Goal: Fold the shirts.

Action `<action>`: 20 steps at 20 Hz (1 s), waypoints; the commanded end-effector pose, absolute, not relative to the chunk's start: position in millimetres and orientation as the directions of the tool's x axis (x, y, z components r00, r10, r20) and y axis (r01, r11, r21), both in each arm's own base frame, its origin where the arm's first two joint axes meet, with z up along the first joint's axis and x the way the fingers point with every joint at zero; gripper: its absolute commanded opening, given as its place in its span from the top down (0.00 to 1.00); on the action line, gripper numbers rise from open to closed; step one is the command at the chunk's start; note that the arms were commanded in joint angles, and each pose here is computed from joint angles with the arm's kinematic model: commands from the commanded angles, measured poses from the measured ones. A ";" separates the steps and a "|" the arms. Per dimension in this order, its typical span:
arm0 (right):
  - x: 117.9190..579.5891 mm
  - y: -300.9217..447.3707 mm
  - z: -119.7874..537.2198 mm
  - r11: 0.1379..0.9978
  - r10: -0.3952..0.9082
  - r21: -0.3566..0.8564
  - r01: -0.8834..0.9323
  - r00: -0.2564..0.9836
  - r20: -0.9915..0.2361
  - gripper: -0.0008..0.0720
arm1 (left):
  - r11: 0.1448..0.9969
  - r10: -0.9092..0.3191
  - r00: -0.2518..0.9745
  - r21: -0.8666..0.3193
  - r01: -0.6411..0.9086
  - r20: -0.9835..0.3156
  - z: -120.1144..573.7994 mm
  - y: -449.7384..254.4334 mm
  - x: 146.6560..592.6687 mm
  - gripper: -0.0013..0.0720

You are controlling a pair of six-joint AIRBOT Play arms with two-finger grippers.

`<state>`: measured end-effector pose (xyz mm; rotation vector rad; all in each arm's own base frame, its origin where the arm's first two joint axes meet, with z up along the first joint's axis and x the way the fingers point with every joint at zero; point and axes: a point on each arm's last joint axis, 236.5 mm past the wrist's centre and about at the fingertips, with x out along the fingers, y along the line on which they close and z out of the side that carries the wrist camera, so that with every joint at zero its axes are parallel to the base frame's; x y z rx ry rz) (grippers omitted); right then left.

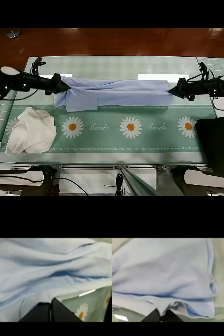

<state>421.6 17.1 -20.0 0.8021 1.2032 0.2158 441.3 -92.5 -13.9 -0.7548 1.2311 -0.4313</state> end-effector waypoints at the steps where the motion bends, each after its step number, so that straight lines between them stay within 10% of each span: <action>1: 460.1 22.7 -24.6 0.691 0.576 0.683 0.237 0.389 -0.719 0.96 | 0.670 -0.674 0.303 -0.730 -0.133 -0.674 -21.6 -93.7 485.8 0.95; 9: 494.6 19.7 -63.1 0.670 0.571 0.680 0.296 0.379 -0.728 0.96 | 0.656 -0.682 0.289 -0.736 -0.165 -0.672 -50.7 -99.2 526.9 0.95; 10: 494.3 19.9 -65.3 0.675 0.573 0.679 0.287 0.376 -0.728 0.75 | 0.656 -0.683 0.284 -0.736 -0.167 -0.673 -52.9 -100.3 526.4 0.81; 11: 493.8 20.8 -65.4 0.673 0.577 0.682 0.286 0.373 -0.727 0.24 | 0.655 -0.687 0.277 -0.738 -0.165 -0.672 -52.2 -101.0 524.8 0.27; 12: 492.9 18.2 -62.3 0.675 0.583 0.686 0.273 0.372 -0.722 0.13 | 0.657 -0.693 0.268 -0.740 -0.148 -0.669 -46.7 -97.5 523.5 0.02; 20: 436.8 -69.9 -55.2 0.696 0.562 0.621 0.362 0.265 -0.784 0.13 | 0.855 -0.322 0.328 -0.421 -0.302 -0.888 26.0 81.7 486.8 0.03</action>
